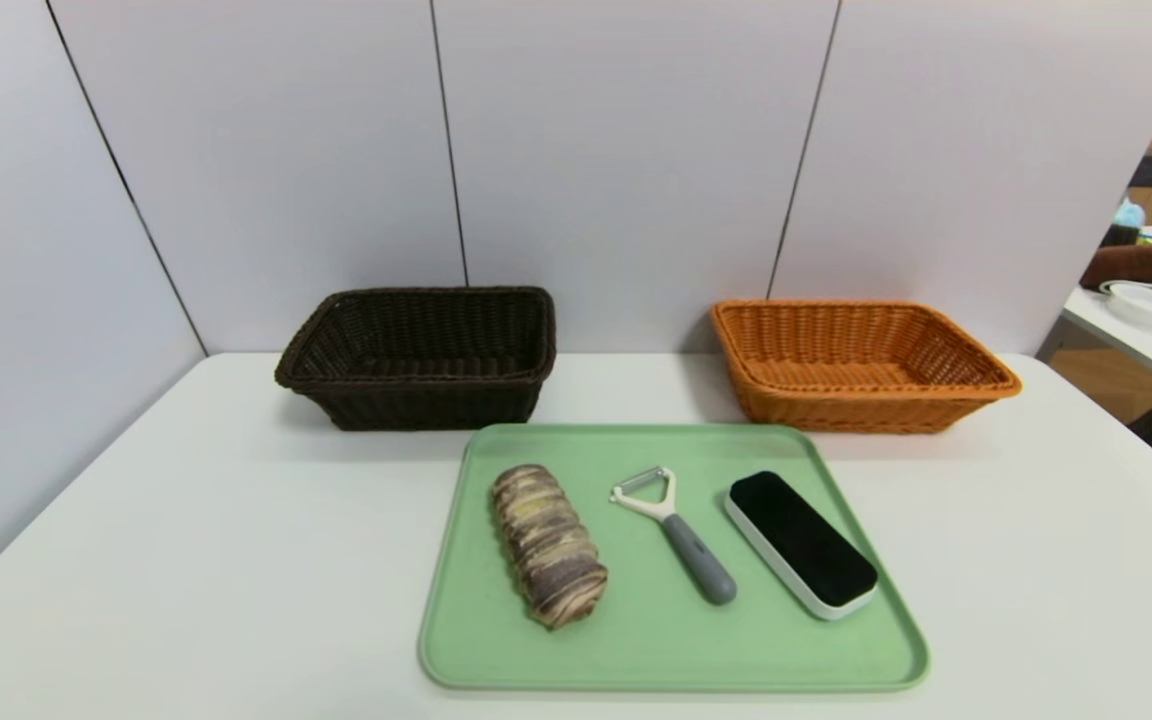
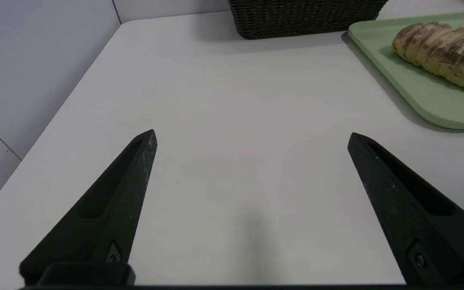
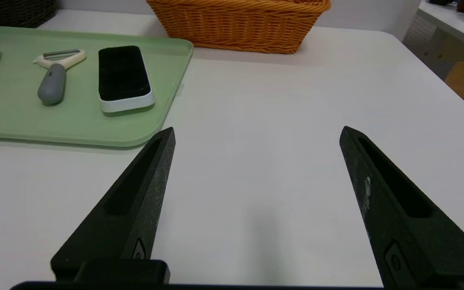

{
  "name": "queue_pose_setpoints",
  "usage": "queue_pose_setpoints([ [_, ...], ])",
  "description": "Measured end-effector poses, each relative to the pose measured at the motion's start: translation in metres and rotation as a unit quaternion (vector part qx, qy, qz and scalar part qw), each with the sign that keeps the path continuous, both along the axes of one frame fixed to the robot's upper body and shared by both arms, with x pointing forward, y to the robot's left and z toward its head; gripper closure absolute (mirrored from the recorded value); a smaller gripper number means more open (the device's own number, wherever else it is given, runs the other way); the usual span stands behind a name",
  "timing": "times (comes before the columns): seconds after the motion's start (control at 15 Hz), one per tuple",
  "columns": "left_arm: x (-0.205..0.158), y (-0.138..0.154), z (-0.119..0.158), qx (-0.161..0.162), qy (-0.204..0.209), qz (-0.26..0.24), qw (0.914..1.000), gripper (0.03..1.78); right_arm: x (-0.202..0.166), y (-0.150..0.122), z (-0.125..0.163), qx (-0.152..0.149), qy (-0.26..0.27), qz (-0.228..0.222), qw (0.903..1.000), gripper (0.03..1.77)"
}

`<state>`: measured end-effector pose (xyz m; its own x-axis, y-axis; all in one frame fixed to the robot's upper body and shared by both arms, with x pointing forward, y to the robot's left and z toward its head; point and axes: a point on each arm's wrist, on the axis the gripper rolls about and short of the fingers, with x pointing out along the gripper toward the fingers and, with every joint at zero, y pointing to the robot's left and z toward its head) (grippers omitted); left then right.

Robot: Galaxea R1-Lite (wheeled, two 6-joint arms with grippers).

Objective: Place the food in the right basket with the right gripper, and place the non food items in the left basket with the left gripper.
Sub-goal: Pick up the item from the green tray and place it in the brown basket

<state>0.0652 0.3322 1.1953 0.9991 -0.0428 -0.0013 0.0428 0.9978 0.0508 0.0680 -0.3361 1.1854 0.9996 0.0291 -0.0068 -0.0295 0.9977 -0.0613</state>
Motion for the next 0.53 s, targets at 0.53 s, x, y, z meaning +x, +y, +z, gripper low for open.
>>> queue_pose_setpoints([
  [0.53, 0.012, -0.001, 0.054, -0.004, 0.052, -0.026, 0.9983, 0.12, -0.016, 0.002, 0.031, 0.008, 0.036, 0.056, 0.9977, 0.19],
])
